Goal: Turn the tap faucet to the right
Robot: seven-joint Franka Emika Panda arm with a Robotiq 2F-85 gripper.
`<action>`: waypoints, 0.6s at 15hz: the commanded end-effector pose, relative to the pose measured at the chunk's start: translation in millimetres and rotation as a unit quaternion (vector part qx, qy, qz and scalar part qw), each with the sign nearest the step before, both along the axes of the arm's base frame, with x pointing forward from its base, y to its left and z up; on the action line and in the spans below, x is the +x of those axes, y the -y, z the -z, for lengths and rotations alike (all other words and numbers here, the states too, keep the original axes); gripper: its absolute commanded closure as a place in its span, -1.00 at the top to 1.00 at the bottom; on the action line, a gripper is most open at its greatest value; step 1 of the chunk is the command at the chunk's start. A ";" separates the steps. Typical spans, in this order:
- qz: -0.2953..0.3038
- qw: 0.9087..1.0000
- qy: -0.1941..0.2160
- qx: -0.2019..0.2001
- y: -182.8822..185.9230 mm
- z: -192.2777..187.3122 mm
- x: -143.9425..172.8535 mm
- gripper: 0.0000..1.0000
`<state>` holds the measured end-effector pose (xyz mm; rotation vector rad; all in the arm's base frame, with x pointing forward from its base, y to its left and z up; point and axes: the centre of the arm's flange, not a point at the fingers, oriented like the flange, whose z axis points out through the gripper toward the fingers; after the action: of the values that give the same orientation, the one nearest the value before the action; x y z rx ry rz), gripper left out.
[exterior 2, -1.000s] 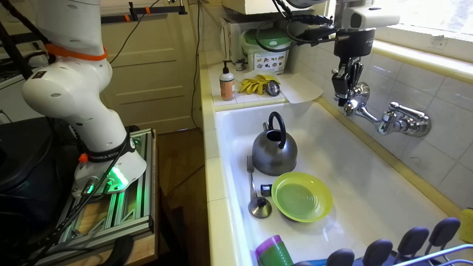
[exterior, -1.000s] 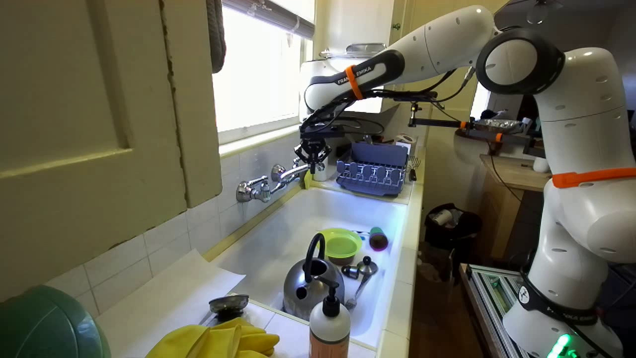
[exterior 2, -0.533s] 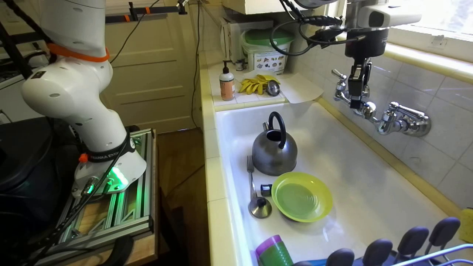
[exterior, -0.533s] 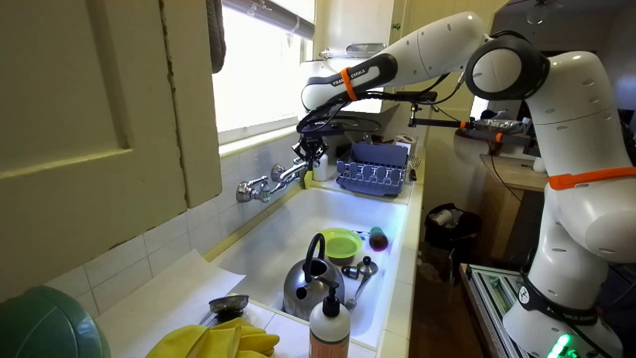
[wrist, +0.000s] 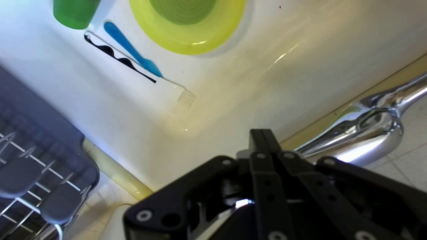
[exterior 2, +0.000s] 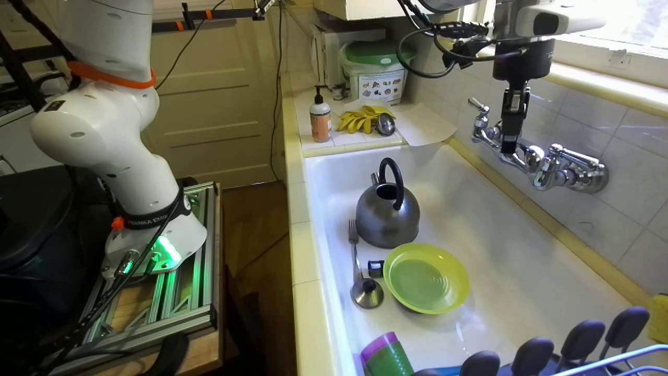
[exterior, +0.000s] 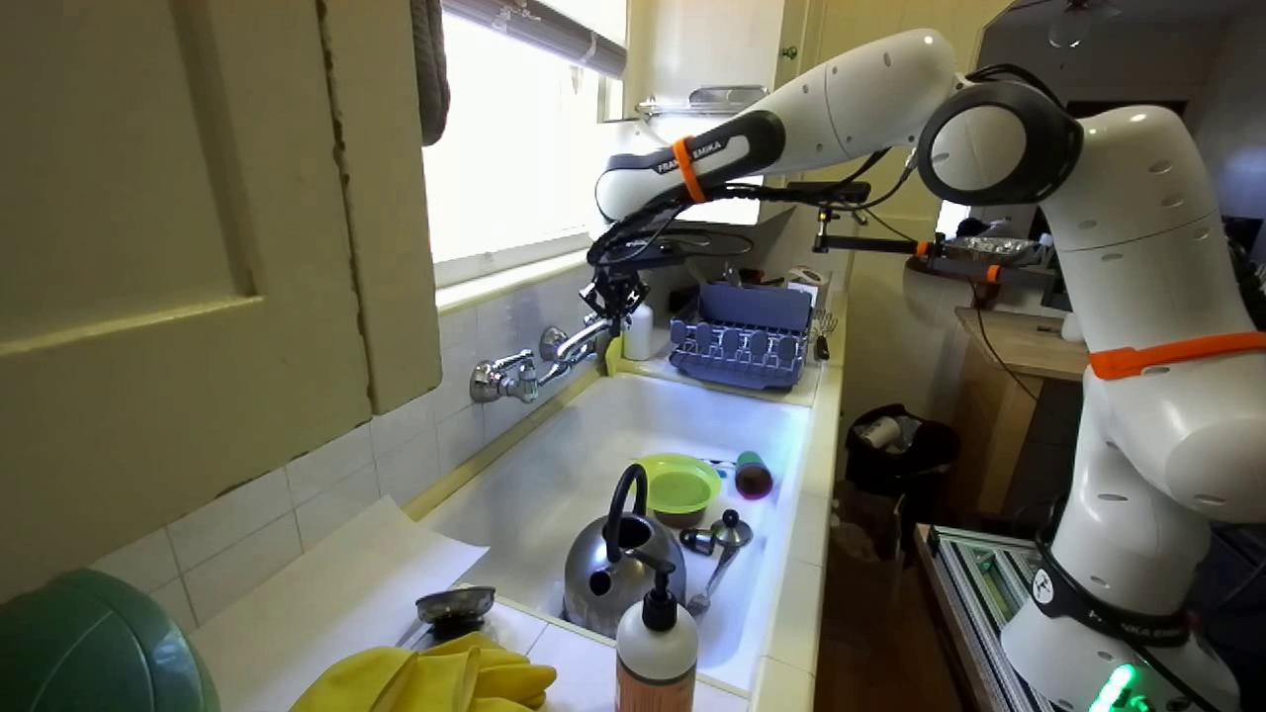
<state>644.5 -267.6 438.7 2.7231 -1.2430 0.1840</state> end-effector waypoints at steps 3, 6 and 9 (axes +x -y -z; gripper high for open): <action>-0.048 0.996 -0.075 -0.001 -42.5 -21.3 -51.5 -1.00; -0.093 0.992 -0.091 -0.003 -62.7 -36.1 -76.4 -0.48; -0.154 0.984 -0.086 0.002 -85.4 -51.9 -94.4 -0.16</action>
<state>590.5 -208.0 478.7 2.7906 -0.9274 -0.0109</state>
